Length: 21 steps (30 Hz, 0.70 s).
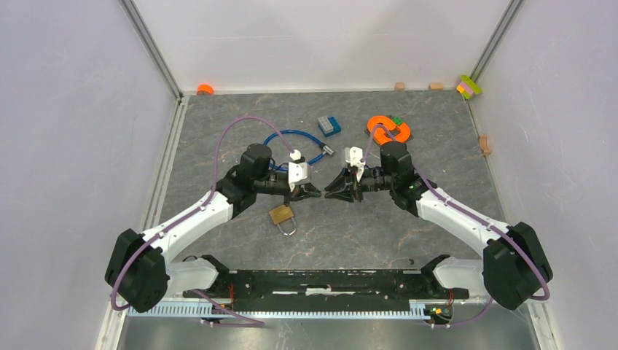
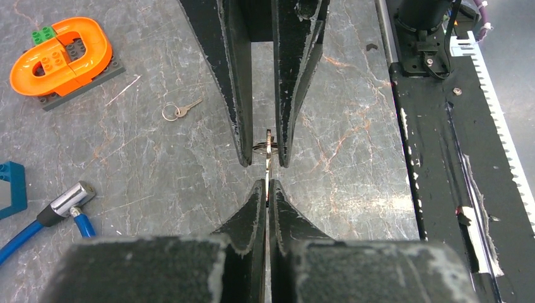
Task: Unlock with the key
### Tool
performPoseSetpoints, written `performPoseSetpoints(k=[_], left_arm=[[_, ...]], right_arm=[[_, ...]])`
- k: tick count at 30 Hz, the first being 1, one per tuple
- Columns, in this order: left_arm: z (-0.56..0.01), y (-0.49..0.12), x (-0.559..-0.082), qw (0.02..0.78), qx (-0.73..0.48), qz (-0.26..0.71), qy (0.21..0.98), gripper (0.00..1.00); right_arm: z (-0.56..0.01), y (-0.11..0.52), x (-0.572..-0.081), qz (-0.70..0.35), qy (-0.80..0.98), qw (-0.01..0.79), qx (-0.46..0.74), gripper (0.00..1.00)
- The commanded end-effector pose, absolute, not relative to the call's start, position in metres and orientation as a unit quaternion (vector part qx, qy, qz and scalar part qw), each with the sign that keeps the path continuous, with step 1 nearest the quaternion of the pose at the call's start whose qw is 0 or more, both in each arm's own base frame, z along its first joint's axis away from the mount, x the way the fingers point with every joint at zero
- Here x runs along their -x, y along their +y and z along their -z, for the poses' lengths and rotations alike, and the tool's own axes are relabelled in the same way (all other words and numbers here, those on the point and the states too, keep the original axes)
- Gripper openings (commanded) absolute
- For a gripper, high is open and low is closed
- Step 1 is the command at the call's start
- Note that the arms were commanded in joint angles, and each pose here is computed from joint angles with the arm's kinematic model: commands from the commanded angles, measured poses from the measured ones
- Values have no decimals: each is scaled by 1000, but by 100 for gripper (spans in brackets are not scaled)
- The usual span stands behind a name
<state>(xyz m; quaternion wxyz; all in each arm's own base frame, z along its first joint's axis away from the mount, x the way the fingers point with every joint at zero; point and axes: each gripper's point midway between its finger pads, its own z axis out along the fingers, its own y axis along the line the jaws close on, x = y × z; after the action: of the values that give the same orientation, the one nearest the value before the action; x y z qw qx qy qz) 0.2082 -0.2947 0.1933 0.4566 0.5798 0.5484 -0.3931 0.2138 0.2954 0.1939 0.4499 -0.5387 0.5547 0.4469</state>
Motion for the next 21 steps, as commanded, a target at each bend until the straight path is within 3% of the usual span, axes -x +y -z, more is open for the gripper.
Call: performPoseSetpoints(k=[1, 10, 16, 19, 21], left_arm=[[-208, -299, -213, 480, -593, 381, 521, 2], [-205, -298, -212, 479, -595, 380, 522, 2], [-205, -298, -212, 480, -596, 379, 521, 2], [-203, -297, -212, 479, -596, 378, 522, 2], [-203, -297, -211, 479, -597, 379, 521, 2]], right_arm=[[-207, 299, -219, -439, 540, 466, 547, 25], [-212, 299, -219, -436, 535, 471, 549, 22], [-210, 298, -217, -436, 533, 469, 553, 13], [-213, 297, -216, -433, 528, 473, 557, 22], [-213, 296, -216, -429, 529, 475, 557, 22]])
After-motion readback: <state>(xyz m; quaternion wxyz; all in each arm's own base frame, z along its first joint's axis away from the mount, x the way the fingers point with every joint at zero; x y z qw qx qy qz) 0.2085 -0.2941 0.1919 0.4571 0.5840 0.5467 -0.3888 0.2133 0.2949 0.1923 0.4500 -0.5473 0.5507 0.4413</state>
